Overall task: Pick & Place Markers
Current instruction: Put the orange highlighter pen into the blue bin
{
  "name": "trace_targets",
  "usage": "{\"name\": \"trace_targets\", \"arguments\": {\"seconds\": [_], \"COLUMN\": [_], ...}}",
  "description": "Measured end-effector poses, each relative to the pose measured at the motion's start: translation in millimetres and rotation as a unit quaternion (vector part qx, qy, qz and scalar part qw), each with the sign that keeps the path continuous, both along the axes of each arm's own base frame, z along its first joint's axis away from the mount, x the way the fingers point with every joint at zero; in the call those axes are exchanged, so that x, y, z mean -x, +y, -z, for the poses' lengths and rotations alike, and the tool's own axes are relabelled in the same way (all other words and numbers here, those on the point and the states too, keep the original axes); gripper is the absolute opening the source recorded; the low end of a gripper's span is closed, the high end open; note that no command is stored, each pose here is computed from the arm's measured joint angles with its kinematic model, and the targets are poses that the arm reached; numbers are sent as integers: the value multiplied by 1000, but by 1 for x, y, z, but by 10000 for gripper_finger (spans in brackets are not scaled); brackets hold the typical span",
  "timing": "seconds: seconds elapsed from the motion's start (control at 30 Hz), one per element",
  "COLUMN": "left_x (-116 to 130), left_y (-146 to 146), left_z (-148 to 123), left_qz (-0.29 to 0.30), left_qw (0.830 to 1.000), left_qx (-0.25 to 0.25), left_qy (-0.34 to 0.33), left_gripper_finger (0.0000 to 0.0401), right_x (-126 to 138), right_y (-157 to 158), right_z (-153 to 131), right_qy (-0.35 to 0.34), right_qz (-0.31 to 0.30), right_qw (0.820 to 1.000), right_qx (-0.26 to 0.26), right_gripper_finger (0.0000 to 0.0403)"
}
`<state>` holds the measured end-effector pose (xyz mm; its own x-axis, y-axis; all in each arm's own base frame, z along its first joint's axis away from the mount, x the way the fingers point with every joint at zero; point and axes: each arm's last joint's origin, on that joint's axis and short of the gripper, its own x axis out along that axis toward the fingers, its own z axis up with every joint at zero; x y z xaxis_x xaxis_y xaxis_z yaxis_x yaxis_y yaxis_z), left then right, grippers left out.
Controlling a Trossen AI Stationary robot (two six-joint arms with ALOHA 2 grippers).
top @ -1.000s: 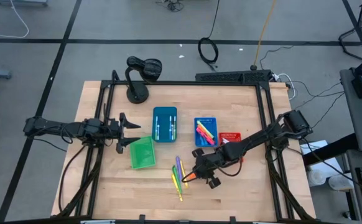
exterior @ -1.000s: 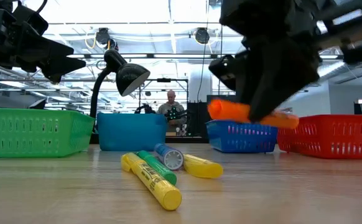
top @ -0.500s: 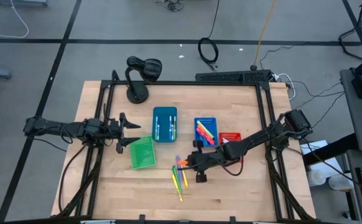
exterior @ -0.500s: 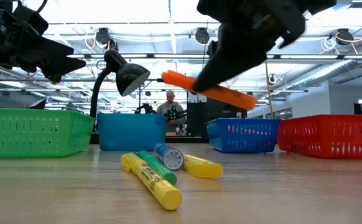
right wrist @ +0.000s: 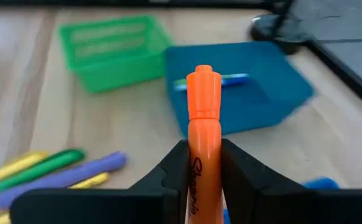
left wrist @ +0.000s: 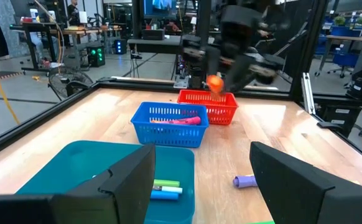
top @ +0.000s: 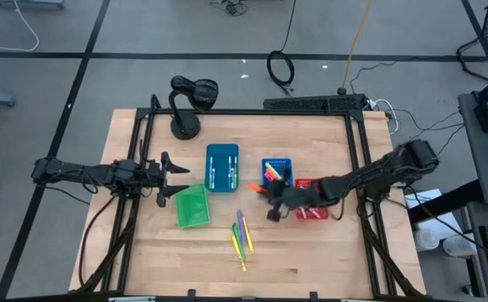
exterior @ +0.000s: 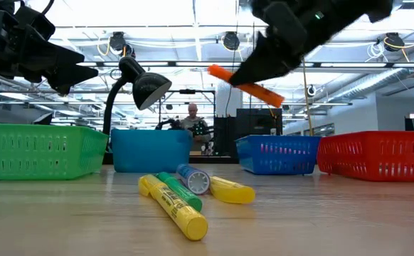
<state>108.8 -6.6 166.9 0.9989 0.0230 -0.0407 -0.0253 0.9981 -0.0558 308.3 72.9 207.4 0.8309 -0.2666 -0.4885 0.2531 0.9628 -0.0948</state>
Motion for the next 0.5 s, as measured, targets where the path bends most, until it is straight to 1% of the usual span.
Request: {"name": "trace_targets", "arguments": {"seconds": [0.13,0.3,0.43,0.5], "left_x": [0,0,0,0], "left_y": [0,0,0,0], "left_z": [0,0,0,0], "left_qz": [0,0,0,0], "left_qw": [1000,1000,1000,1000], "left_qx": [0,0,0,0], "left_qy": [0,0,0,0], "left_gripper_finger": [267,267,267,267], "right_x": [27,60,73,74], "right_y": [-23,-44,-48,-48], "right_z": [-1,15,30,33], "right_qy": [-78,-153,-191,-203], "right_qz": [42,115,128,129], "right_qw": [995,979,968,964], "right_qx": [-39,-64,-102,-110], "right_gripper_finger": [60,59,62,62]}}
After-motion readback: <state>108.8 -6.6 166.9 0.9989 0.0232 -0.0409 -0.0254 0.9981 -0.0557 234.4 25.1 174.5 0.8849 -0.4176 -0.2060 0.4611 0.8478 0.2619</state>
